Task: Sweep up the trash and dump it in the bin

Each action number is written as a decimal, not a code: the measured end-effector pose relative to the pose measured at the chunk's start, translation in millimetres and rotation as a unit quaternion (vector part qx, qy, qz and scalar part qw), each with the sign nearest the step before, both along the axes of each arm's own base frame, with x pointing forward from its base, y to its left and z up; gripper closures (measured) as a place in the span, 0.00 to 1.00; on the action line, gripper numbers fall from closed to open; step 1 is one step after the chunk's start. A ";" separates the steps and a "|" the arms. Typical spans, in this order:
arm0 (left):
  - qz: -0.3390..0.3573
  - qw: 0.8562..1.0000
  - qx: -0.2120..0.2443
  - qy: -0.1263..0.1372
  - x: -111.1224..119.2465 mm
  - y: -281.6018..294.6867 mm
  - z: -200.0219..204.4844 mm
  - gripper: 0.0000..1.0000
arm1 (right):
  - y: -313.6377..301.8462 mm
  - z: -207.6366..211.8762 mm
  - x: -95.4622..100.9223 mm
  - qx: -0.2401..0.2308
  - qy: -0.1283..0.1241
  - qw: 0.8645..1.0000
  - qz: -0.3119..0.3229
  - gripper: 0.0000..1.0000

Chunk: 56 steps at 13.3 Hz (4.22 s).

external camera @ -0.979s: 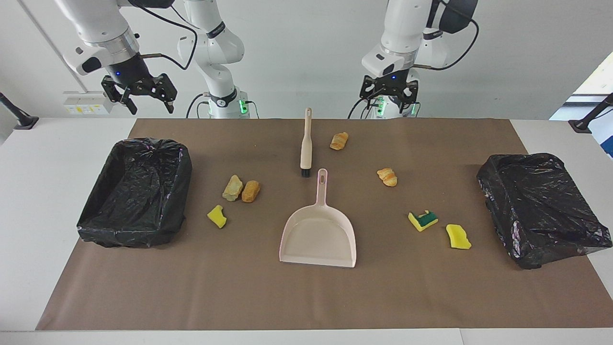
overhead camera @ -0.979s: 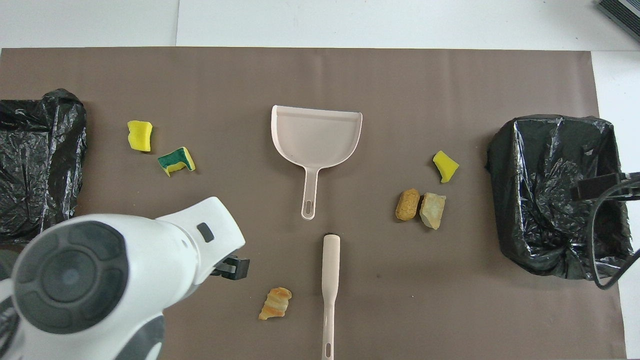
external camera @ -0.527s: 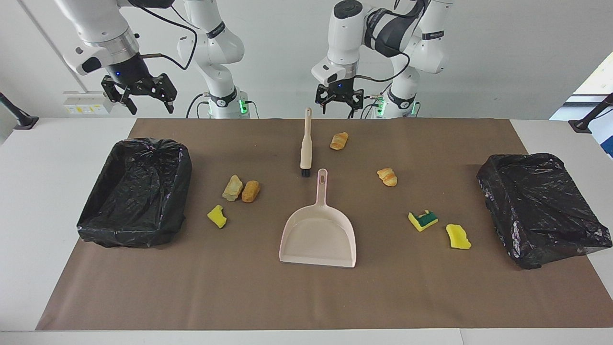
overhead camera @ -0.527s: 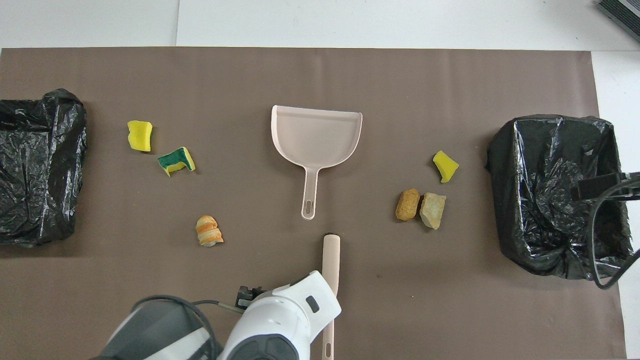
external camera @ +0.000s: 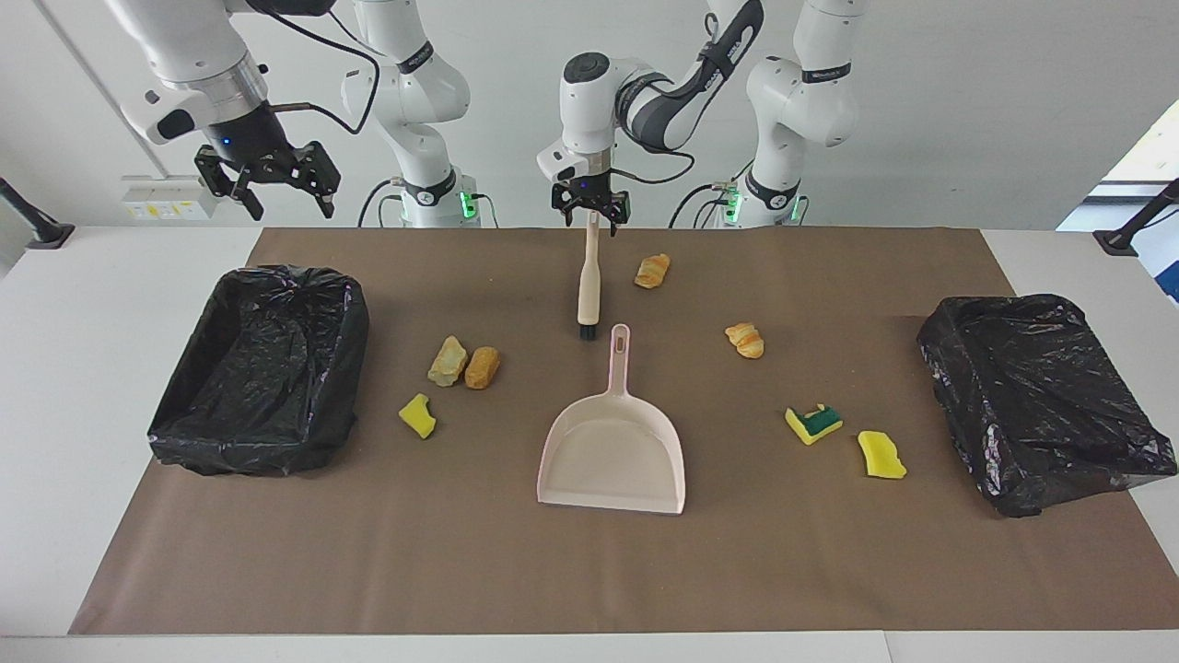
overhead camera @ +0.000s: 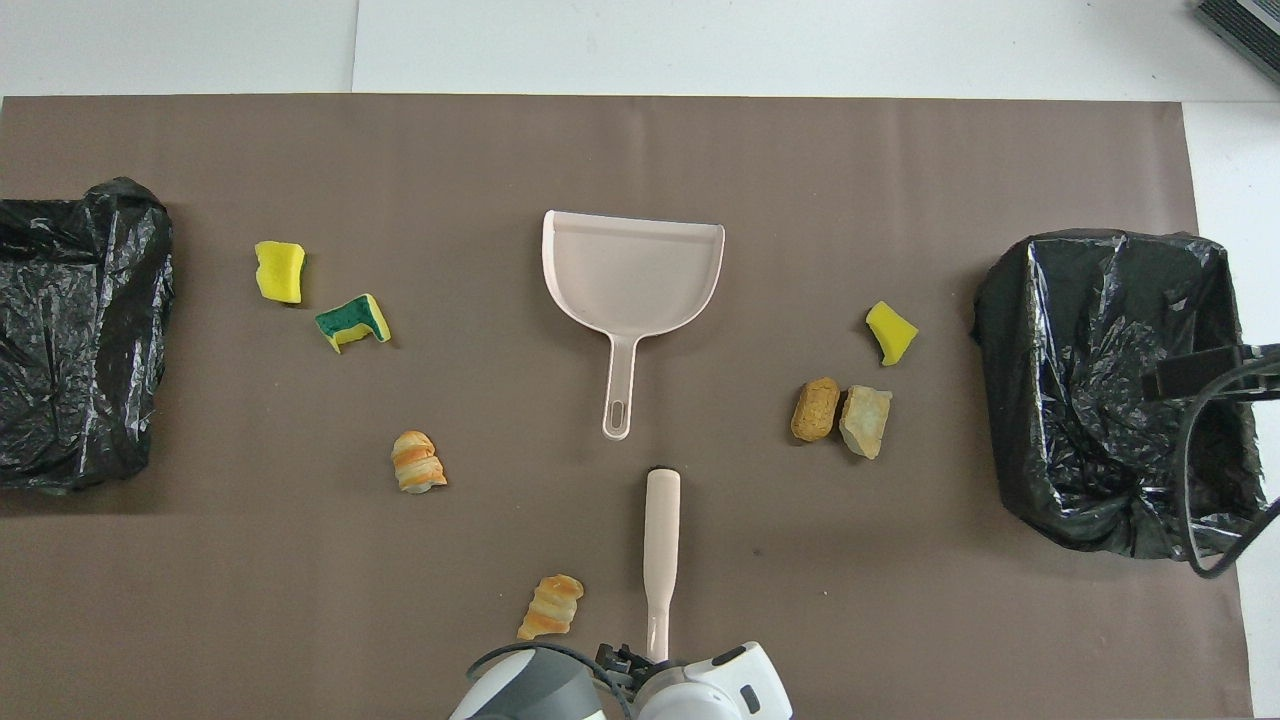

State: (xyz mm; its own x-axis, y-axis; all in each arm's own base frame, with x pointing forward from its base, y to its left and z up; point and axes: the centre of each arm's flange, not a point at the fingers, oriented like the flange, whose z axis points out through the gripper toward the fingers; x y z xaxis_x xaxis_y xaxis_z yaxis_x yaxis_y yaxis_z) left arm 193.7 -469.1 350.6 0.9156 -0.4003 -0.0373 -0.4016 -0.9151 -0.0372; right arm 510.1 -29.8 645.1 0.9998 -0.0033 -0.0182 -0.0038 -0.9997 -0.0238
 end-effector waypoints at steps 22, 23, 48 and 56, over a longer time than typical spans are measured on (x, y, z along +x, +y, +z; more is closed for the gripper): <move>0.040 0.998 0.052 -0.021 55.6 19.0 18.2 0.90 | 69.1 -38.5 21.5 -0.017 0.010 1.000 -0.004 0.00; 0.038 0.998 0.052 -0.020 54.9 18.8 17.8 0.90 | 69.4 -39.4 21.8 -0.016 0.011 1.000 -0.004 0.00; 0.019 0.998 0.067 -0.006 66.8 41.1 -9.3 0.74 | 114.8 -124.8 66.9 0.005 0.031 0.999 -0.028 0.00; -0.073 0.993 0.093 0.011 54.1 63.1 45.6 0.74 | 141.1 -129.7 65.1 0.003 0.033 0.998 -0.052 0.00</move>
State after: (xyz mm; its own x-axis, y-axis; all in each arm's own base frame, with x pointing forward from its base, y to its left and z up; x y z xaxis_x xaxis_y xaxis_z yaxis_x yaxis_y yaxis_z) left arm 247.8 -406.0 396.2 0.8468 -0.5126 -0.1420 -0.5315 -0.8256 -0.1895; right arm 575.2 111.3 515.4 0.9906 -0.1067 -0.0851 -0.1093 -0.9937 -0.0260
